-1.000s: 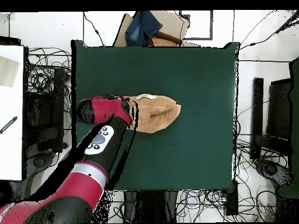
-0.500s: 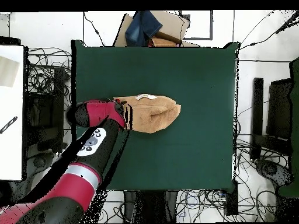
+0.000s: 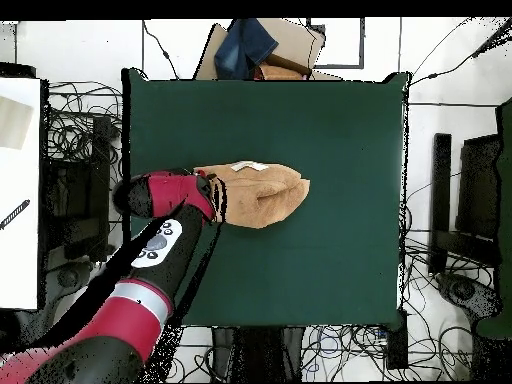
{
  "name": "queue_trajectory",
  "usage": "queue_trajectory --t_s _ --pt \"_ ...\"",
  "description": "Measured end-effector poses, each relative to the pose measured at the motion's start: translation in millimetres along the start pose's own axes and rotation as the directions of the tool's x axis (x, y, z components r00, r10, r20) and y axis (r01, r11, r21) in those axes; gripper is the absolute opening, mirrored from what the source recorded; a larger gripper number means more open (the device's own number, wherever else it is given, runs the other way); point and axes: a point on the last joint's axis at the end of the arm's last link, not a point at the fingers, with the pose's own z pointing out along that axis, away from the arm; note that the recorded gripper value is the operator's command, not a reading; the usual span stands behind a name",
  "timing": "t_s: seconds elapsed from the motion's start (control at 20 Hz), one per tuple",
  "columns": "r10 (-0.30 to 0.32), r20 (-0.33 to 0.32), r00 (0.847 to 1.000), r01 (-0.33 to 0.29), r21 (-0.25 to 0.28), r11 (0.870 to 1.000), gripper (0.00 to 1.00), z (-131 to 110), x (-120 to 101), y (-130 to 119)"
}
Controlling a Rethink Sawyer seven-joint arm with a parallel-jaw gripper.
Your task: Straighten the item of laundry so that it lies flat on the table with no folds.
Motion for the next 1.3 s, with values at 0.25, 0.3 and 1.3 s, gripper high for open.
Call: queue_trajectory --t_s 0.25,0.3,1.3 --pt "0.001 0.001 1.000 -0.001 0.003 1.000 1.00 0.3 -0.9 -1.1" --pt "0.001 0.002 1.000 -0.001 0.003 1.000 1.00 0.4 -1.1 -1.4" --pt "0.005 0.023 1.000 -0.006 0.036 0.999 1.00 -10.1 -7.9 -4.5"
